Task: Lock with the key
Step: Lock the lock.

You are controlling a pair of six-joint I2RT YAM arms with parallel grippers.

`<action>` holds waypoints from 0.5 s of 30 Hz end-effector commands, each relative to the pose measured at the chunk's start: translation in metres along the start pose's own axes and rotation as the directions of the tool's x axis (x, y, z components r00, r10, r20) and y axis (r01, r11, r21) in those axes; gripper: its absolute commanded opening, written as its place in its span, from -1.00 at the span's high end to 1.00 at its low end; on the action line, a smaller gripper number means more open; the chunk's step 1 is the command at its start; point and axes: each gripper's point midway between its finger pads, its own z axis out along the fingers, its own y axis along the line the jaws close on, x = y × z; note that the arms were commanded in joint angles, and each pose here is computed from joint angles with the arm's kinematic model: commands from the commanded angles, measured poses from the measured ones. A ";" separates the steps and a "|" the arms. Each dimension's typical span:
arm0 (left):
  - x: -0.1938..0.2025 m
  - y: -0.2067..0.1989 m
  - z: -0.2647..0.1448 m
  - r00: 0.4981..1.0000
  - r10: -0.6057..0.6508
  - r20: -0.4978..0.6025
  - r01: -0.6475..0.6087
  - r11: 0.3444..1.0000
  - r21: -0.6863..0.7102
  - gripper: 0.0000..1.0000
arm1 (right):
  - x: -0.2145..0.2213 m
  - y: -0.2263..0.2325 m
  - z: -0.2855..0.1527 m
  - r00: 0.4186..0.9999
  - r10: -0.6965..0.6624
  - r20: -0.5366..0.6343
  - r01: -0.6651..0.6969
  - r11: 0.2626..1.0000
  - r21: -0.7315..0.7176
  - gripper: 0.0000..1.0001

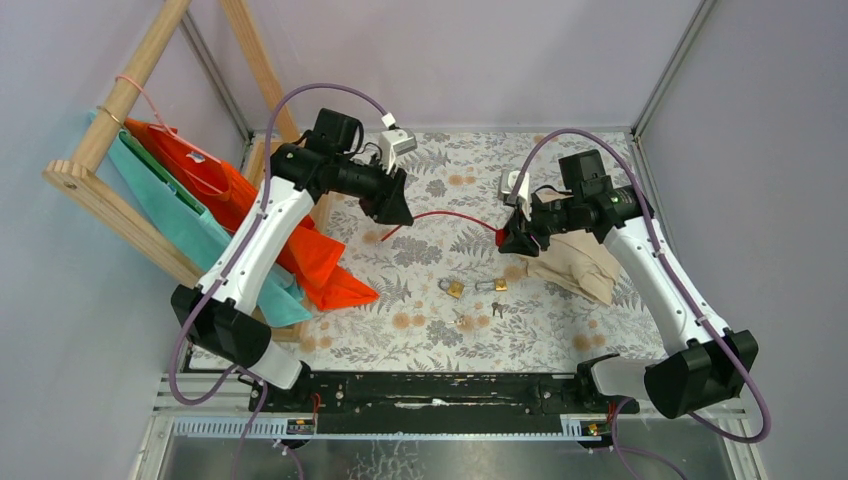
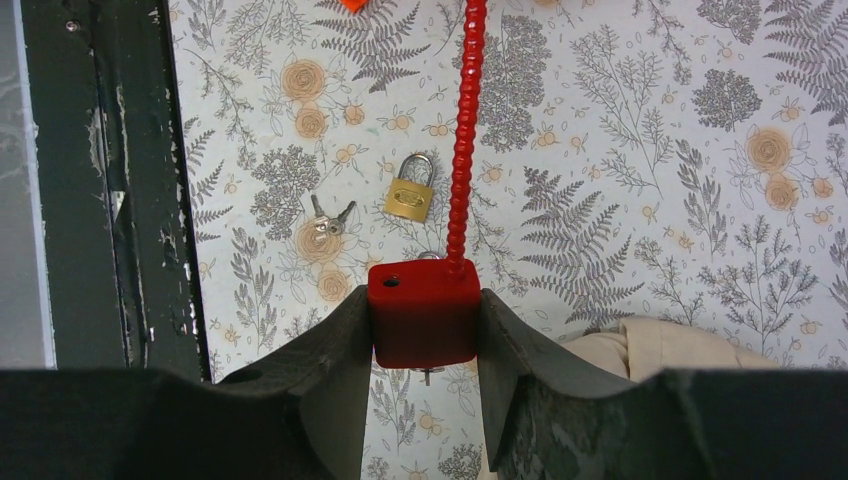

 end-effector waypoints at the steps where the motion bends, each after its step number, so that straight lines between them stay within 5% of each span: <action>1: 0.007 -0.006 -0.001 0.998 0.027 -0.054 -0.026 1.000 0.016 0.12 | -0.015 -0.001 -0.003 0.998 -0.062 0.022 0.062 0.998 0.002 1.00; 15: 0.022 -0.009 0.007 0.995 0.004 -0.100 0.003 0.998 0.070 0.56 | -0.009 -0.001 0.002 0.999 -0.045 0.019 0.045 0.999 -0.001 1.00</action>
